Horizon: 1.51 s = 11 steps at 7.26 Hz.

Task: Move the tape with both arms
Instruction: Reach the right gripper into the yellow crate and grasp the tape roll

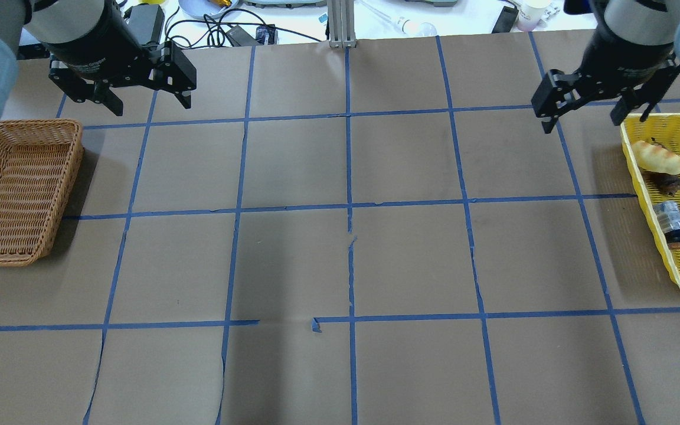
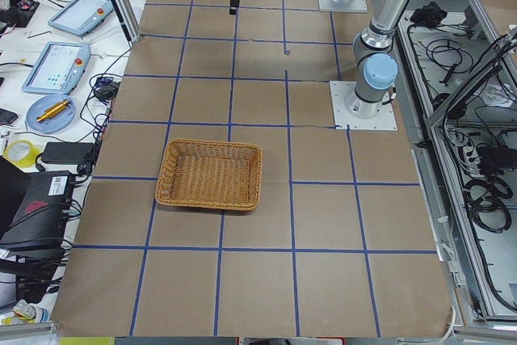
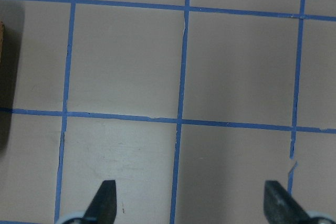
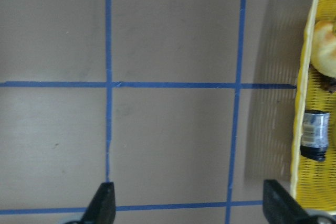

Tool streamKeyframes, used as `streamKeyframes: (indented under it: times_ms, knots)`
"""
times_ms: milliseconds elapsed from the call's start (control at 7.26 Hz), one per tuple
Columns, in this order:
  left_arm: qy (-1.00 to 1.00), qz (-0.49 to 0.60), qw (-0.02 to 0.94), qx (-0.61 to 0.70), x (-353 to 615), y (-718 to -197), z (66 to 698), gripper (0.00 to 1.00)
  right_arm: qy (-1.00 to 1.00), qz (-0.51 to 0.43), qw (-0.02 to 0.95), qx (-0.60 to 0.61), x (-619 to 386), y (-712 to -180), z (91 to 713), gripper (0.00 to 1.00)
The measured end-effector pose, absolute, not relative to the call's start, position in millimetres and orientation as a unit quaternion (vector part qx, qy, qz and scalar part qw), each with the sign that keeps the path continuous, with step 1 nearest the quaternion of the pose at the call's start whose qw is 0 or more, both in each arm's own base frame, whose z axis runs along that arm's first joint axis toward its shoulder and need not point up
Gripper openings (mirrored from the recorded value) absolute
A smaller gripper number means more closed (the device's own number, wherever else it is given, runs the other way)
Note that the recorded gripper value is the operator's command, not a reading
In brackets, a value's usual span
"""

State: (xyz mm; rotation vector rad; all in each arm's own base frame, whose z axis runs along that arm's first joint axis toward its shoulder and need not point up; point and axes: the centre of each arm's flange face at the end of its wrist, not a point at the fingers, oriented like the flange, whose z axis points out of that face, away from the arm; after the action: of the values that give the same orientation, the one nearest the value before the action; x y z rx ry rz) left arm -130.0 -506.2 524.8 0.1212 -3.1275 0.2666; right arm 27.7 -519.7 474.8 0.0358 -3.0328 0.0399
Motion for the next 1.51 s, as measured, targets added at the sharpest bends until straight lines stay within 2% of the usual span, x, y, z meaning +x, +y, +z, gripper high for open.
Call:
streamKeyframes:
  times_ms: [413, 826, 1239, 1514]
  knots:
    - [-0.996, 0.085, 0.0, 0.039, -129.8, -506.3, 524.8, 1.0, -0.99, 0.02, 0.081, 0.11, -146.5, -535.0, 451.7, 1.0]
    - [-0.996, 0.085, 0.0, 0.038, -129.6, -506.2, 525.1, 1.0, -0.988, -0.028, 0.052, 0.143, -287.7, -516.2, 362.2, 1.0]
    - [-0.996, 0.085, -0.002, 0.038, -129.3, -506.0, 525.2, 1.0, -0.988, -0.024, 0.063, 0.136, -300.4, -496.8, 266.6, 1.0]
    - [-0.996, 0.085, -0.001, 0.038, -129.4, -505.9, 525.3, 1.0, -0.987, -0.041, 0.083, 0.131, -298.5, -480.0, 237.1, 1.0]
